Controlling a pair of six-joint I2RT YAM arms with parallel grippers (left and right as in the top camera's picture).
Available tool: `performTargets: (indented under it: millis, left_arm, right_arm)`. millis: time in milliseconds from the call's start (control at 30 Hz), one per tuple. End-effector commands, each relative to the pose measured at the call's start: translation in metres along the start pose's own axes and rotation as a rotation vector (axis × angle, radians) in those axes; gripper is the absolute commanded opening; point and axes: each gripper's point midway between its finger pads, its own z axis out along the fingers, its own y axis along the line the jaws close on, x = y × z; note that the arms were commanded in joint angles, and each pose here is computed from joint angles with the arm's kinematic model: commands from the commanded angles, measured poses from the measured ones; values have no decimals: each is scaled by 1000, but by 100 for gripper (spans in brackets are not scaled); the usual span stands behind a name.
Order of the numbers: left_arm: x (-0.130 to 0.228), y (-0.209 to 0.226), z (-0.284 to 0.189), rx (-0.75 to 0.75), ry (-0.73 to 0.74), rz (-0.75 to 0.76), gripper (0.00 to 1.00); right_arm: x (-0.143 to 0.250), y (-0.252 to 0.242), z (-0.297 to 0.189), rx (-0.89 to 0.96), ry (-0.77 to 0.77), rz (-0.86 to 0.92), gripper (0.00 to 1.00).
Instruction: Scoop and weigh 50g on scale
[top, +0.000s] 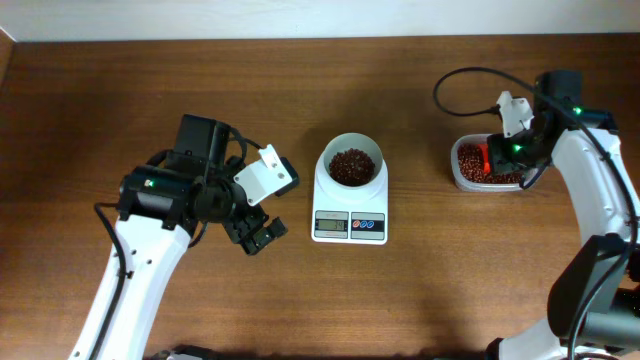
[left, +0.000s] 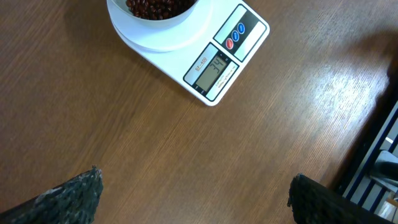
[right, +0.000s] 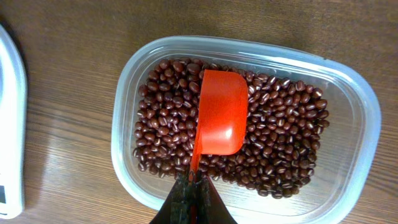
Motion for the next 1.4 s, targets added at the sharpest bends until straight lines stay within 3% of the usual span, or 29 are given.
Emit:
performTargets:
  millis: [0, 367, 733, 1167, 1367]
  left_arm:
    - [-2, -2, -4, -1, -20, 11, 99]
    - [-2, -2, -4, -1, -20, 11, 99]
    - [-2, -2, -4, 0, -20, 11, 99]
    - [-2, -2, -4, -1, -20, 11, 99]
    - [-2, -2, -4, 0, -21, 11, 99]
  right_arm:
    - [2, 3, -1, -132, -29, 80, 4]
    - [15, -34, -31, -364, -134, 328, 4]
    - [15, -48, -56, -523, -246, 447, 4]
    - [-2, -10, -71, -704, -281, 413, 4]
    - [-14, 46, -67, -793, -229, 294, 4]
